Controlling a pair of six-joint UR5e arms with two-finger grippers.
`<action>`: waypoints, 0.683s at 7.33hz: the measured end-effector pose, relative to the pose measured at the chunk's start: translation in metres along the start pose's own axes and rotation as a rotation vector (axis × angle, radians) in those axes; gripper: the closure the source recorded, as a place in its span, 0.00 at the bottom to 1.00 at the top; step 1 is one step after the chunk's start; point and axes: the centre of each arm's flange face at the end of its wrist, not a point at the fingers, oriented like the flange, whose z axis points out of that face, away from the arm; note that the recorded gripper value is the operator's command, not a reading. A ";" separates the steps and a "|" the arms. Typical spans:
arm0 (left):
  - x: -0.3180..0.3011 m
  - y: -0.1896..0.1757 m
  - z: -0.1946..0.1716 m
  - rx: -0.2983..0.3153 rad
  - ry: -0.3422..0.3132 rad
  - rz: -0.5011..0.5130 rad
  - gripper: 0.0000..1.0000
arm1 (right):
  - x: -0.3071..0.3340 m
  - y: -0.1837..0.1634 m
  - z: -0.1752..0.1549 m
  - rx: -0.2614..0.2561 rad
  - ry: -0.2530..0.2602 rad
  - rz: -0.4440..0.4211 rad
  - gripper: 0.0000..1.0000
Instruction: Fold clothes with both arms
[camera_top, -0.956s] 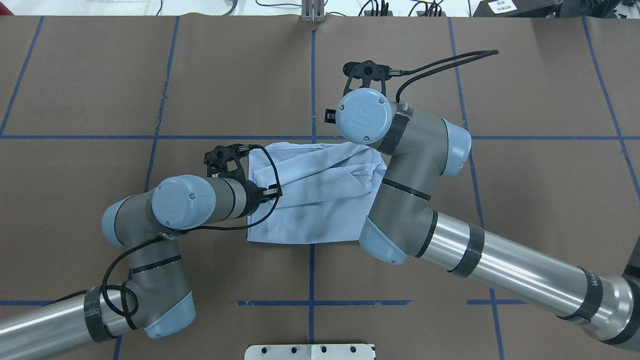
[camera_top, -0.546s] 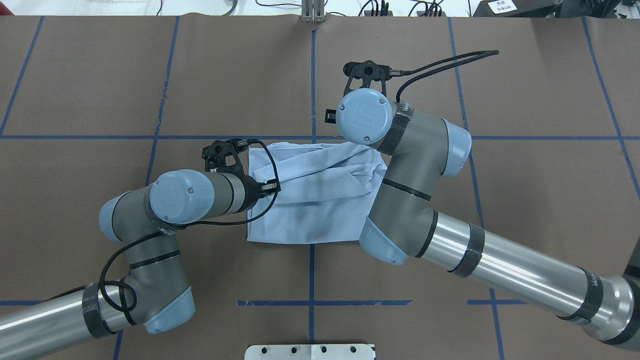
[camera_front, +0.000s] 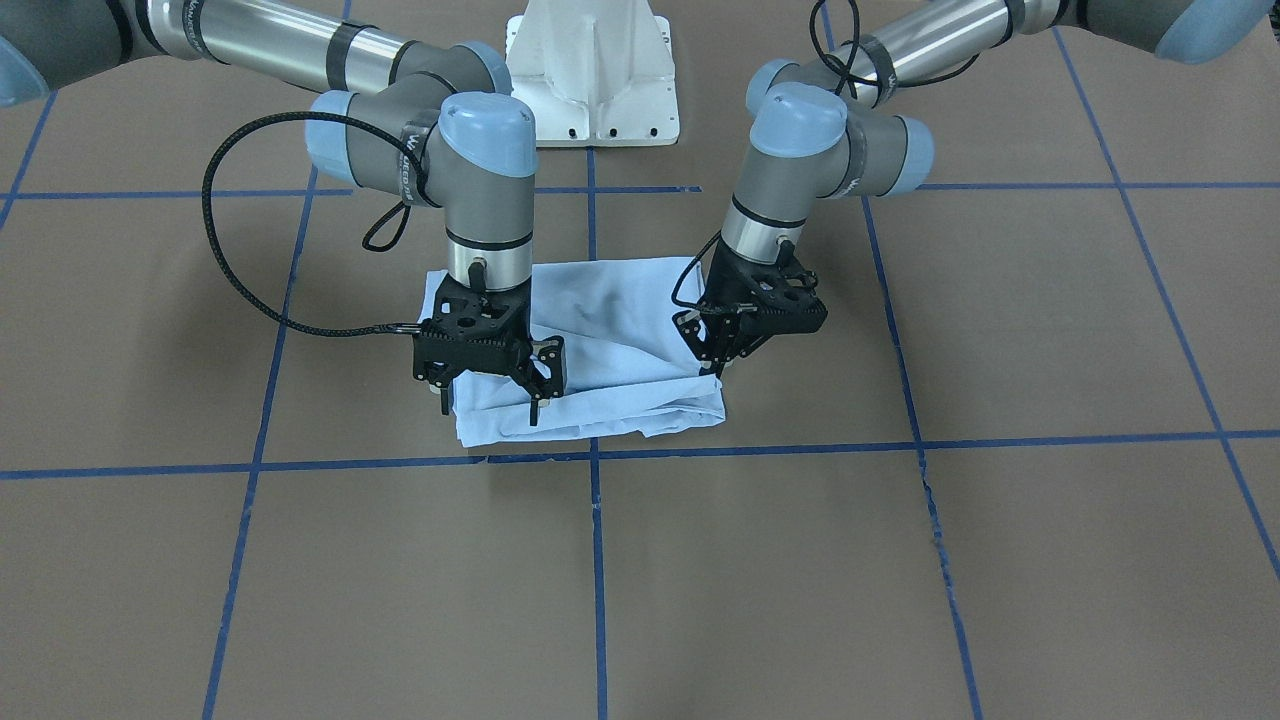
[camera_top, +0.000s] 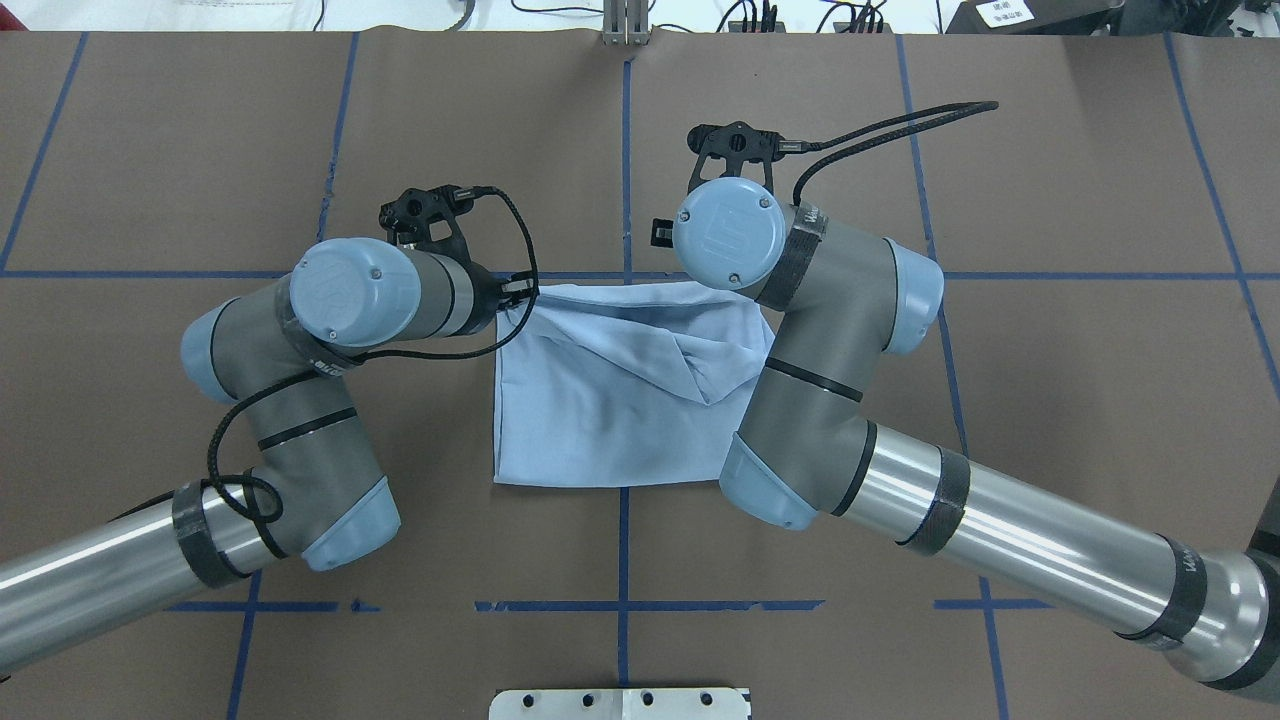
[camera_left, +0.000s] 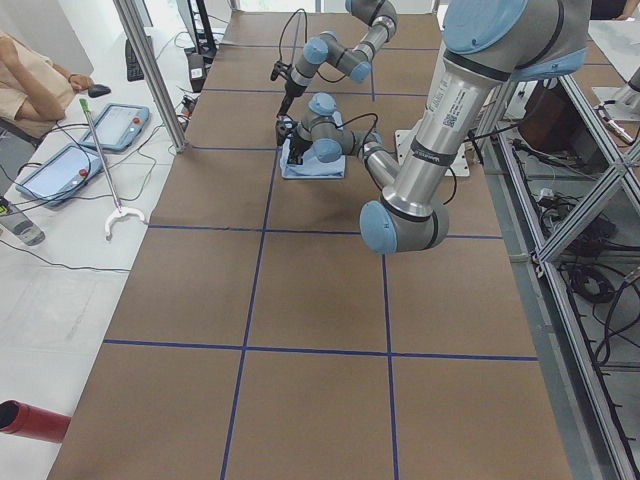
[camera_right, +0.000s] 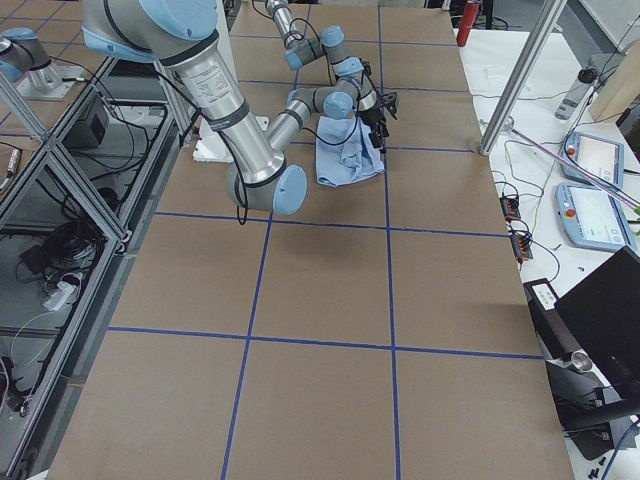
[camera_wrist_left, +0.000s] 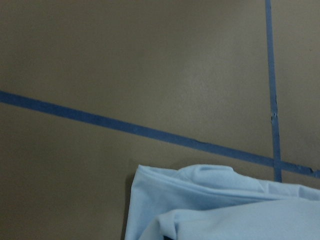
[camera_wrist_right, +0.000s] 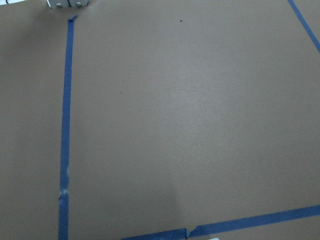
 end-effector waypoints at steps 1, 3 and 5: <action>0.011 -0.013 0.016 0.010 -0.024 -0.007 1.00 | 0.000 0.000 0.000 0.000 0.000 0.000 0.00; 0.013 -0.036 0.046 0.028 -0.079 0.009 0.01 | -0.001 0.001 0.000 -0.001 -0.002 -0.001 0.00; 0.006 -0.045 0.055 0.031 -0.101 0.060 0.00 | -0.004 0.003 -0.006 -0.002 -0.014 0.004 0.00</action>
